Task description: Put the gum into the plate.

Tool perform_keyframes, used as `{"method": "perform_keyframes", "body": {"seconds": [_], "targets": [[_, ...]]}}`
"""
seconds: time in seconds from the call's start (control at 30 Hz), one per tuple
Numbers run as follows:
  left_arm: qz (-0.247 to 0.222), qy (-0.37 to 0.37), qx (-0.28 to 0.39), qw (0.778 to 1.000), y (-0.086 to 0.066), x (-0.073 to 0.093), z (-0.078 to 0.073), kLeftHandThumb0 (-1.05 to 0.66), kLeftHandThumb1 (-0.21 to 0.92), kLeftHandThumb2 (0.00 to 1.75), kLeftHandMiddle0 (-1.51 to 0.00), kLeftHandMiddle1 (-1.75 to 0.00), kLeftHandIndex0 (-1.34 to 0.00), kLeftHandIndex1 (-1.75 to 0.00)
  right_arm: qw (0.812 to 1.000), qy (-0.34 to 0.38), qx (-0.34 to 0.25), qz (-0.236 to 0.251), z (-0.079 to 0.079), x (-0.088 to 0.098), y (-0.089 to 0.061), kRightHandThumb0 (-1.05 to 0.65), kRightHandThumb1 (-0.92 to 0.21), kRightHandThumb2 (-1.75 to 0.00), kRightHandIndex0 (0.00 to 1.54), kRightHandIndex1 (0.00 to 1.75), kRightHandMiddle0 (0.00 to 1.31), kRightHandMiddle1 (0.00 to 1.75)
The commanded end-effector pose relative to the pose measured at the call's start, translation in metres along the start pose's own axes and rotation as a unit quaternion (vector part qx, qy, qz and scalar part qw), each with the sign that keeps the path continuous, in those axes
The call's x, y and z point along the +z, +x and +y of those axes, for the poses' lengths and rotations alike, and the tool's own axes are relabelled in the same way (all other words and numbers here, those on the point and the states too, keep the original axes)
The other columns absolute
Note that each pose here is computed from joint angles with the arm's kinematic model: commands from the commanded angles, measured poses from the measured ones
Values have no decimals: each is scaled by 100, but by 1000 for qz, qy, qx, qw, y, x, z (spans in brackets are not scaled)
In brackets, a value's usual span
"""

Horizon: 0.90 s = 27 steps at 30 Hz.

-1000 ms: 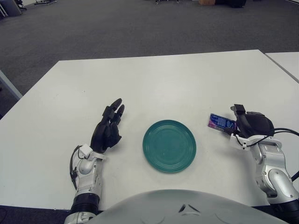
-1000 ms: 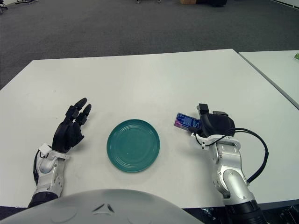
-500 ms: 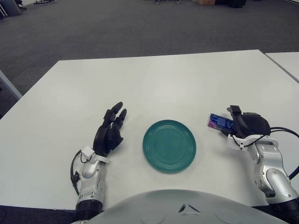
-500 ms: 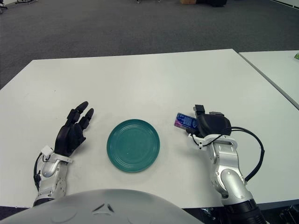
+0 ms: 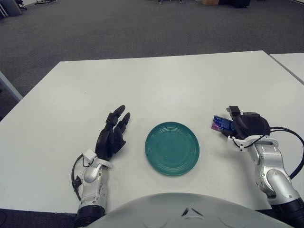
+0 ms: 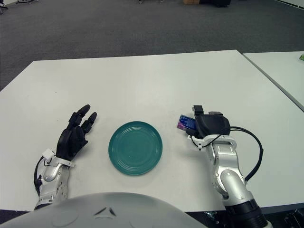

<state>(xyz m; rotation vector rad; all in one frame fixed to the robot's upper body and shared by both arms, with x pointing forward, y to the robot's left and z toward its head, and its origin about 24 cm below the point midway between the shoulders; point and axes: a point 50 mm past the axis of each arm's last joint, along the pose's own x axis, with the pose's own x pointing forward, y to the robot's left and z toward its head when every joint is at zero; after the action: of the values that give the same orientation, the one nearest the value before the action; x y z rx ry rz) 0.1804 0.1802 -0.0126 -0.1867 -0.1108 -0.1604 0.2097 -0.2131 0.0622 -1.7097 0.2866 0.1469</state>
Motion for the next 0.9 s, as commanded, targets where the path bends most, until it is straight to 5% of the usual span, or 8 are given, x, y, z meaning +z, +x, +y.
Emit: {"method": "perform_keyframes", "body": {"seconds": [0.0, 0.5, 0.87], "targets": [[17, -12, 11, 1000, -7, -8, 1, -93, 92, 93, -34, -3, 0, -58, 1000, -5, 0, -4, -2, 4, 5, -92, -92, -70, 45, 0, 0, 56], [12, -24, 42, 999, -8, -7, 3, -89, 92, 95, -50, -9, 0, -84, 1000, -13, 6, -23, 1, 10, 14, -91, -92, -69, 48, 2, 0, 59], [-9, -48, 80, 996, -5, -7, 6, -83, 92, 84, -54, -15, -12, -107, 999, -12, 32, -21, 9, 10, 13, -91, -92, -70, 52, 3, 0, 62]]}}
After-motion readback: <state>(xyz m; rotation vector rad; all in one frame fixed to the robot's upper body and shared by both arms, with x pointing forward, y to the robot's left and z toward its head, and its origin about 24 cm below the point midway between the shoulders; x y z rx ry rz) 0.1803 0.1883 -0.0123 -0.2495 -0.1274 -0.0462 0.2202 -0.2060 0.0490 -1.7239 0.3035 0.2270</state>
